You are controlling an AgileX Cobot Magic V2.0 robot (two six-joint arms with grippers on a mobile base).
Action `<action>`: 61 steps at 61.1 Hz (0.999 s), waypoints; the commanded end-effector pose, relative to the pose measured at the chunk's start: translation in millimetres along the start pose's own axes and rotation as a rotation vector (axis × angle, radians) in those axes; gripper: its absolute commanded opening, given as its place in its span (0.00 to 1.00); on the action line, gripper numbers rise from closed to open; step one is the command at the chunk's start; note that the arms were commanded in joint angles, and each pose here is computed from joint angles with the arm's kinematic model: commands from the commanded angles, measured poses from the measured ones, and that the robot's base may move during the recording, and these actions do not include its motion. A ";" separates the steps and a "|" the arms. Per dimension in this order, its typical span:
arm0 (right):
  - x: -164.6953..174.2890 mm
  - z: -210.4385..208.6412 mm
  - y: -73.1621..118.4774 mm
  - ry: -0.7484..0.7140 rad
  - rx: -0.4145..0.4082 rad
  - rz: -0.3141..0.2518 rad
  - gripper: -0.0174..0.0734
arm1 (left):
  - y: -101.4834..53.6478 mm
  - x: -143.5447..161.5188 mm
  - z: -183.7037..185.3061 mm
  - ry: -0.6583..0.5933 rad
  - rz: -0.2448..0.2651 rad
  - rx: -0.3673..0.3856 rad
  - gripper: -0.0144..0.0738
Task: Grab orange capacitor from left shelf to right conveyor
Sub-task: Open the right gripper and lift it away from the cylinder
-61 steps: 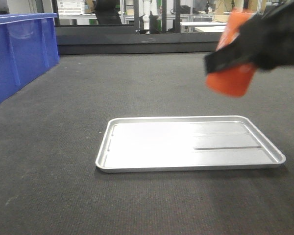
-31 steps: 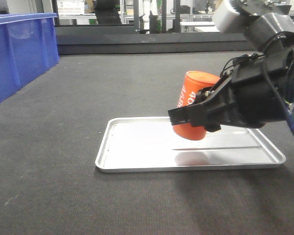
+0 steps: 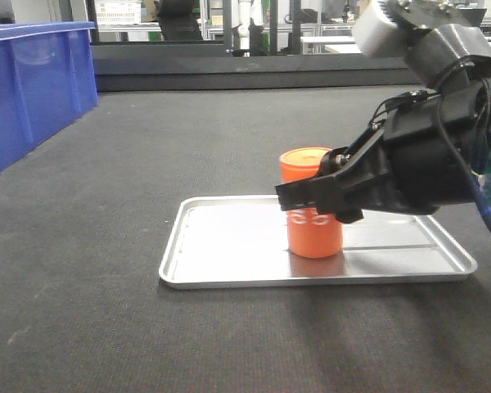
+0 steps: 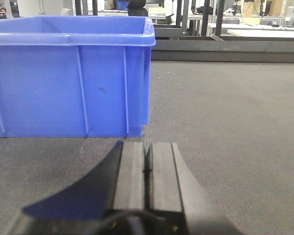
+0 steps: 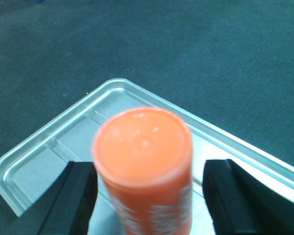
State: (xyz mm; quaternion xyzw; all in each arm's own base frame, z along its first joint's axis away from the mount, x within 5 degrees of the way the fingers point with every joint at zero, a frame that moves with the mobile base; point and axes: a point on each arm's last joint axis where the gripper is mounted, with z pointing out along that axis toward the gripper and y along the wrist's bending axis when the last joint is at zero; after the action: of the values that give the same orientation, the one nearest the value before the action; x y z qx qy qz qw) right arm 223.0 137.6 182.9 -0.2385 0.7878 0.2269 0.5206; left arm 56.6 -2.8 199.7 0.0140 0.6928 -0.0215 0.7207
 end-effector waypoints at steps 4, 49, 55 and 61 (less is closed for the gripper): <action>-27.1 -1.7 2.8 -0.173 -0.038 -0.027 0.80 | 0.0 -0.7 -0.1 -0.070 -0.003 0.002 0.02; -94.3 -36.6 9.9 -0.377 -0.014 -0.075 0.34 | 0.0 -0.7 -0.1 -0.070 -0.003 0.002 0.02; -102.0 -56.4 11.3 -0.365 0.023 -0.075 0.25 | 0.0 -0.7 -0.1 -0.070 -0.003 0.002 0.02; -109.2 -76.3 13.4 -0.376 0.040 -0.021 0.26 | 0.0 -0.7 -0.1 -0.070 -0.003 0.002 0.02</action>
State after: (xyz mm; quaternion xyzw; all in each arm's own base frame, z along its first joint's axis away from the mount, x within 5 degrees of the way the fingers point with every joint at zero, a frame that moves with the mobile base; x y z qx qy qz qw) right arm 208.5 124.3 281.3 -0.2132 0.7164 0.2242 0.6253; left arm 56.6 -2.8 199.7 0.0140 0.6928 -0.0215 0.7207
